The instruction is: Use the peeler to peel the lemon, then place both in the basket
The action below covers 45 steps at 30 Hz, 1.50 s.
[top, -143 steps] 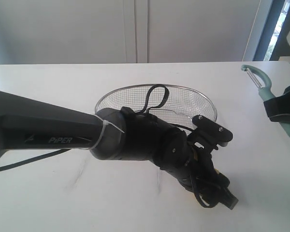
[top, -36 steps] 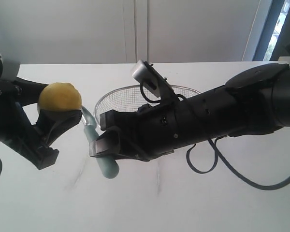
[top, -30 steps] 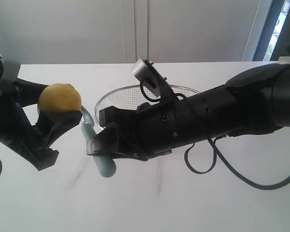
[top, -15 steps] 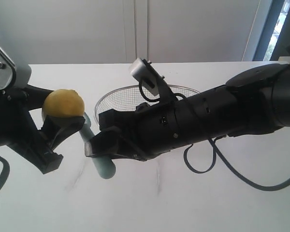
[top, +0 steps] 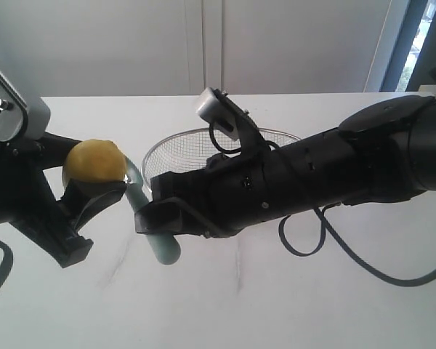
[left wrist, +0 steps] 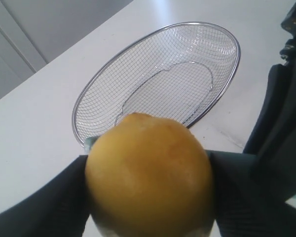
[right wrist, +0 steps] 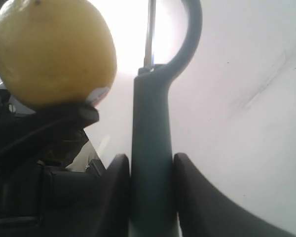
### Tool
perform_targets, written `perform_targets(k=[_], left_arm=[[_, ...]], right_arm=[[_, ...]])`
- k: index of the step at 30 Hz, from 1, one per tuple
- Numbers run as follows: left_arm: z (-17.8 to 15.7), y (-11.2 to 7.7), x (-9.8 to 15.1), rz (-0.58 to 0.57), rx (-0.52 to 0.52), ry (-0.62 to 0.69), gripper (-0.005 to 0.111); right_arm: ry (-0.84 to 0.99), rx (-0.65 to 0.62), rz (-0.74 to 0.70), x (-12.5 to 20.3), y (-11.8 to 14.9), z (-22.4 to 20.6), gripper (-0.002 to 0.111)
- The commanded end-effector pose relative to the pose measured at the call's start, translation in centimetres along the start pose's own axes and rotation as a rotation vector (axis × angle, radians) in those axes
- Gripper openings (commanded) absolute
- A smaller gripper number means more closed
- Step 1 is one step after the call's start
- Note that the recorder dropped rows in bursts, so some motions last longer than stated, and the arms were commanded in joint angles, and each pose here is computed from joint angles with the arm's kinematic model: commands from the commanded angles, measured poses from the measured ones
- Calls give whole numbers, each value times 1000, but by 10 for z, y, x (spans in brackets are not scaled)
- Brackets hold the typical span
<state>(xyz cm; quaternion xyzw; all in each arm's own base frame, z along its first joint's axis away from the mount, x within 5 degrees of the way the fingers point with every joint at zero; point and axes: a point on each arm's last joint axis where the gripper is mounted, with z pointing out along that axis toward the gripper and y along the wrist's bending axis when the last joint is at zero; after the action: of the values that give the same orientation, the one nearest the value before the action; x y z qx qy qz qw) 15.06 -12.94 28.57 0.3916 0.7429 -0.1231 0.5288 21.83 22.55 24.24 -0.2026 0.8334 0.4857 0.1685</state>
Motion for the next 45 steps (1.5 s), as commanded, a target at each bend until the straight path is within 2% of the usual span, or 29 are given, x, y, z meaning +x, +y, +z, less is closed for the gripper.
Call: perform_targets(k=[1,19,28,39,45], left_arm=[[-1,0,-3,3,-2,-19,0],[-1,0,-3,1,-2,-19,0],[-1,0,-3,1,-2,-19,0],[-1,0,-3,1,-2,-19,0],[-1,0,-4,8,-2,-21,0]], right_arm=[[-9,4,-21,0,1,-1,0],[-88,35,-65,-7,11,-19,0],[-124,11,-89,-8,26,-34,0],[-160,18,-216,0,58,-70,0],[-171,119,-337,7,66,-90,0]])
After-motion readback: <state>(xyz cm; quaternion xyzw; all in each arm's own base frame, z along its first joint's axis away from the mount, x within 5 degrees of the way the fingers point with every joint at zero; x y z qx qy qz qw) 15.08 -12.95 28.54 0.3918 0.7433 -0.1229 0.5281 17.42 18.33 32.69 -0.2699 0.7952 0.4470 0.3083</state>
